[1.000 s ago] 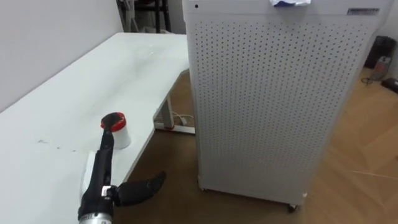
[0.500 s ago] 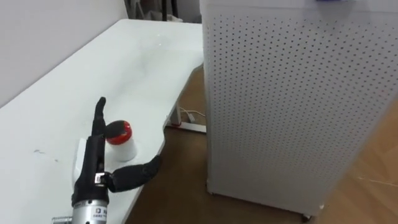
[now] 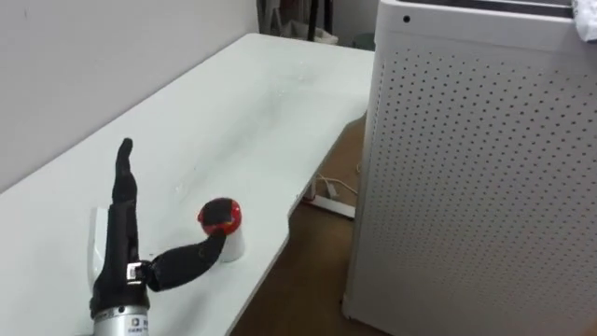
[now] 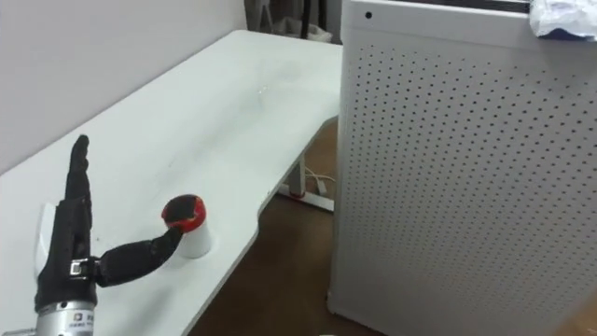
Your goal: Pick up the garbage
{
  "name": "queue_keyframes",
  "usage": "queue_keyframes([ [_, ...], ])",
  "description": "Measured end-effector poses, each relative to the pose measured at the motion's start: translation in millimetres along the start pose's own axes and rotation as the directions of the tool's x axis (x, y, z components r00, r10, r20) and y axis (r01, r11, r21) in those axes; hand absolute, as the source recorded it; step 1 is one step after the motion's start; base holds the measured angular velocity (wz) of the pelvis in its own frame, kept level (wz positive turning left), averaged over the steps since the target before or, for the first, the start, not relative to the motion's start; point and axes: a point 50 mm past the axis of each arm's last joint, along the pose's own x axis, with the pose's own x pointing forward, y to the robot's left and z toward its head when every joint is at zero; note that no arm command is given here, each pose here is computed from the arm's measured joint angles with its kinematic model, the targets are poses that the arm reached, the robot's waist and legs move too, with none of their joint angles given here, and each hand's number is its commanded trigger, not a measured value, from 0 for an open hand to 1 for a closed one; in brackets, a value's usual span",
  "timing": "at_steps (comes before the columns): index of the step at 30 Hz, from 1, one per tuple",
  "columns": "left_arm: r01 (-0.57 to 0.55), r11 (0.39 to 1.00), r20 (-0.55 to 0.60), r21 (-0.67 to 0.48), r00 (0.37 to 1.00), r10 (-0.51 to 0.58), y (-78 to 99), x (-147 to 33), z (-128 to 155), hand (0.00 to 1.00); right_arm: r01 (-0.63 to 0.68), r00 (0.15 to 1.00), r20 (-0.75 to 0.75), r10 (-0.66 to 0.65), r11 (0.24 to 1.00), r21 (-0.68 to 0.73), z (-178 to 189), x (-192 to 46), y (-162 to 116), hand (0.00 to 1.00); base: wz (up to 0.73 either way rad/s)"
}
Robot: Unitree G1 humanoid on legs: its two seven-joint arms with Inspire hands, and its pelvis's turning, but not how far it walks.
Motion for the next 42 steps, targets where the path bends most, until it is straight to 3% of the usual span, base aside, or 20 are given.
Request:
queue_keyframes([
  [11,0.066,0.997,-0.039,-0.046,0.997,-0.068,-11.2,-11.0,-3.2,0.0,-0.021,1.0,-0.004,0.021,1.0,0.007,-0.7,0.2,2.4,1.0,0.0],
  [17,0.084,0.989,-0.182,-0.121,0.978,-0.105,-12.6,-23.3,-25.4,0.0,-0.05,0.999,-0.014,0.05,0.999,-0.019,-2.4,0.2,6.2,1.0,0.05],
  [23,0.015,0.978,-0.332,-0.207,0.94,-0.084,-11.2,-34.2,-47.8,0.0,-0.061,0.998,-0.022,0.061,0.998,-0.017,-5.1,-0.6,6.4,1.0,-0.01],
  [42,-0.011,0.974,-0.363,-0.227,0.929,-0.074,-10.3,-34.6,-50.7,0.0,-0.071,0.997,-0.028,0.07,0.997,-0.042,-6.0,-1.4,7.8,1.0,-0.01],
])
